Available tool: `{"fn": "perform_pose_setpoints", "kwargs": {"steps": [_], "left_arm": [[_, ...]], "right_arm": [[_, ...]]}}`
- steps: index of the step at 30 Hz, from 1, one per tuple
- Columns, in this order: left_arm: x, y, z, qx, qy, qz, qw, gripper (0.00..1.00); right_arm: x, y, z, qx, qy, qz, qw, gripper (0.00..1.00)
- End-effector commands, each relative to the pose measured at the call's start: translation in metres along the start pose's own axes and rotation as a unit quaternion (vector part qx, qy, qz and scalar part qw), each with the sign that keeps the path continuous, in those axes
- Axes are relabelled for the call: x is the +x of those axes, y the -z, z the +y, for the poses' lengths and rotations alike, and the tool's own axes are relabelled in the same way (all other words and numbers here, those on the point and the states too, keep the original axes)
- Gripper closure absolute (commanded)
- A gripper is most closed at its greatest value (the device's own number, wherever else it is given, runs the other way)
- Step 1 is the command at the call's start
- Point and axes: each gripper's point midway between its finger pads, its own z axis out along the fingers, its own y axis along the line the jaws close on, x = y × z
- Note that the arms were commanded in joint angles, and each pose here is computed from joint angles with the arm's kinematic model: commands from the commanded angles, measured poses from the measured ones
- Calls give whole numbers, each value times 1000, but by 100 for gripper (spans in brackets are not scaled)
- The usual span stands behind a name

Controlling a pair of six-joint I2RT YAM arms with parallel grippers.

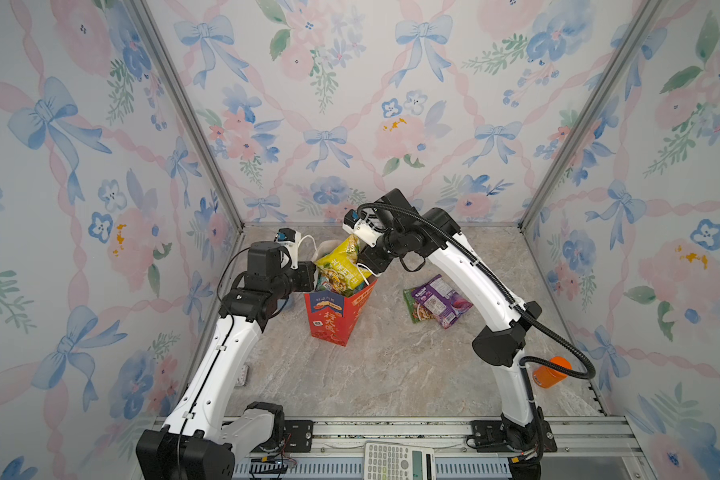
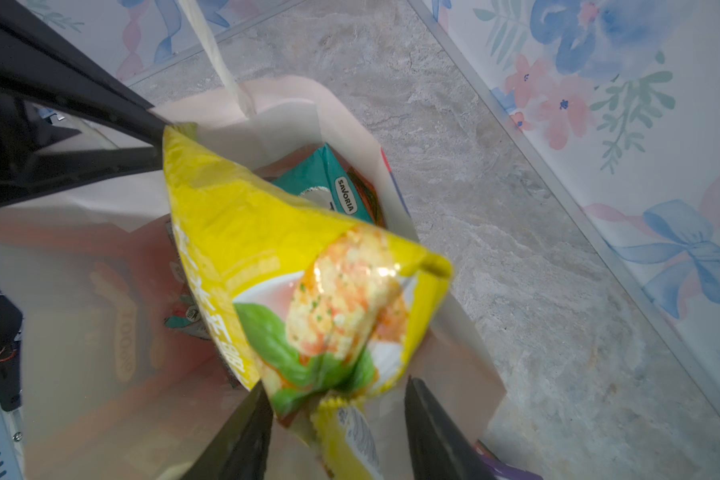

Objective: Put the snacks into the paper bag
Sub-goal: 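Lower the yellow chip bag into the bag held by the left gripper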

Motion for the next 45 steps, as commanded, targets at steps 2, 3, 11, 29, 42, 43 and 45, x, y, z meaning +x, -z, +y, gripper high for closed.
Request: {"fn": "perform_pose_setpoints", "kwargs": {"steps": [2,3,11,29,42,43,45], "left_arm": [[-29,12,-12,19,-27,-51,998,100],[-28,12,-12,20,-28,-51,998,100],[-28,11,-11,18,-28,-50,998,100],[-29,11,-11,18,-30,-49,998,100],[-28,14,-10,15,-34,-53,998,100],[-29,14,-11,16,-34,-54,998,100],[-30,15,-11,16,-34,-55,998,100]], "right_arm": [[-40,51,-6,21,-46,-100,994,44],[-44,56,-7,22,-52,-111,992,44],[-61,82,2,13,-101,-165,981,49],[-31,9,14,122,-114,-63,984,53],[1,-65,10,111,-128,12,985,55],[2,-67,11,110,-129,14,985,55],[3,-68,11,108,-130,16,985,55]]}}
